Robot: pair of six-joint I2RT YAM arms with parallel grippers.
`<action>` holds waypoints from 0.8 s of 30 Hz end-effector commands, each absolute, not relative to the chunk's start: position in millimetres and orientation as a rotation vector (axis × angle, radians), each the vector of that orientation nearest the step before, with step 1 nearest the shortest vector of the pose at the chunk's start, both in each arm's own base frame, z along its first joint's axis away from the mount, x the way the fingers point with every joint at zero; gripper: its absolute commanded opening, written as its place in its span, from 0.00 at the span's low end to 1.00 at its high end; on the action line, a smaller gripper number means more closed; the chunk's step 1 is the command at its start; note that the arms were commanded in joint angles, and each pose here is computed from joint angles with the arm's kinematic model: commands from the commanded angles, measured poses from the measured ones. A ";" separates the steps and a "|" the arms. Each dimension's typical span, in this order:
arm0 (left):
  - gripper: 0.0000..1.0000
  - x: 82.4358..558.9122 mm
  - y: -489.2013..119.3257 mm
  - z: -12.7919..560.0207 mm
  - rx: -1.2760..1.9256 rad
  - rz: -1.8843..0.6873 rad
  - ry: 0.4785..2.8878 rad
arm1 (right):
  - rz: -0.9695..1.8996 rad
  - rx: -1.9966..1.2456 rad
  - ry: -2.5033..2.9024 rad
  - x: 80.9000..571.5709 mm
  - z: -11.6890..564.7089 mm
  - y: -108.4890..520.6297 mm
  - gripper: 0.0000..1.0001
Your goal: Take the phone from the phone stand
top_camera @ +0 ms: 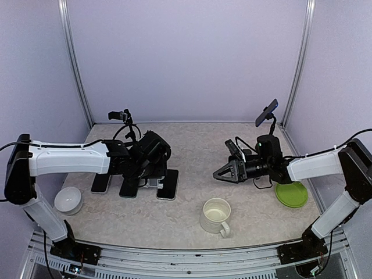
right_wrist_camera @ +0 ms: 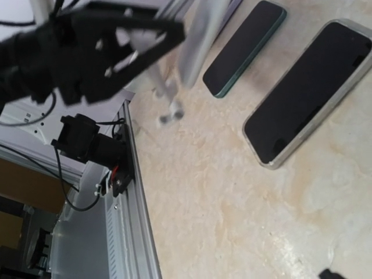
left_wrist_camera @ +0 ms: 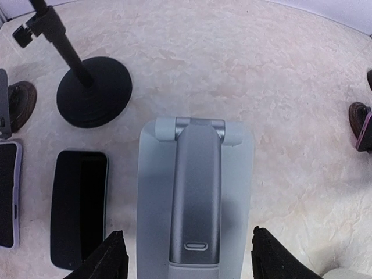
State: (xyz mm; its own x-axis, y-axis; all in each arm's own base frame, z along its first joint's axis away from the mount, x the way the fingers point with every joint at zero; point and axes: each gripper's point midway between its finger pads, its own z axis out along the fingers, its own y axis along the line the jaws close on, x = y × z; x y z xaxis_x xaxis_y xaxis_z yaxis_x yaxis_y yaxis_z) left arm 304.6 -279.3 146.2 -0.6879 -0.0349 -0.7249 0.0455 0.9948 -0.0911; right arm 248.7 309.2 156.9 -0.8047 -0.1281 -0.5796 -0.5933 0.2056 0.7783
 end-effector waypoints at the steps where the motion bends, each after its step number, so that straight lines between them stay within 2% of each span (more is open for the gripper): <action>1: 0.52 338.4 -299.5 169.1 0.037 -0.178 2.237 | 1.586 -0.687 2.058 256.1 170.2 307.6 1.00; 12: 0.52 404.5 -329.7 162.8 0.110 -0.193 2.224 | 1.536 -0.699 2.054 261.7 171.9 307.4 1.00; 24: 0.53 474.5 -341.8 125.5 0.127 -0.199 2.235 | 1.427 -0.714 2.044 263.3 179.9 299.9 1.00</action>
State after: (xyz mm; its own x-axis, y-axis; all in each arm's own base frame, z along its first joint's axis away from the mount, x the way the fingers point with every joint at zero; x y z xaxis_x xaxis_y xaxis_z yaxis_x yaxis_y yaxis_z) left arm 446.3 -332.3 114.2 -0.6632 0.0378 -0.7475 0.1342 0.9885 -0.0690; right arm 256.0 303.6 167.0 -0.7491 -0.1280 -0.6500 -0.6565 0.2742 0.7027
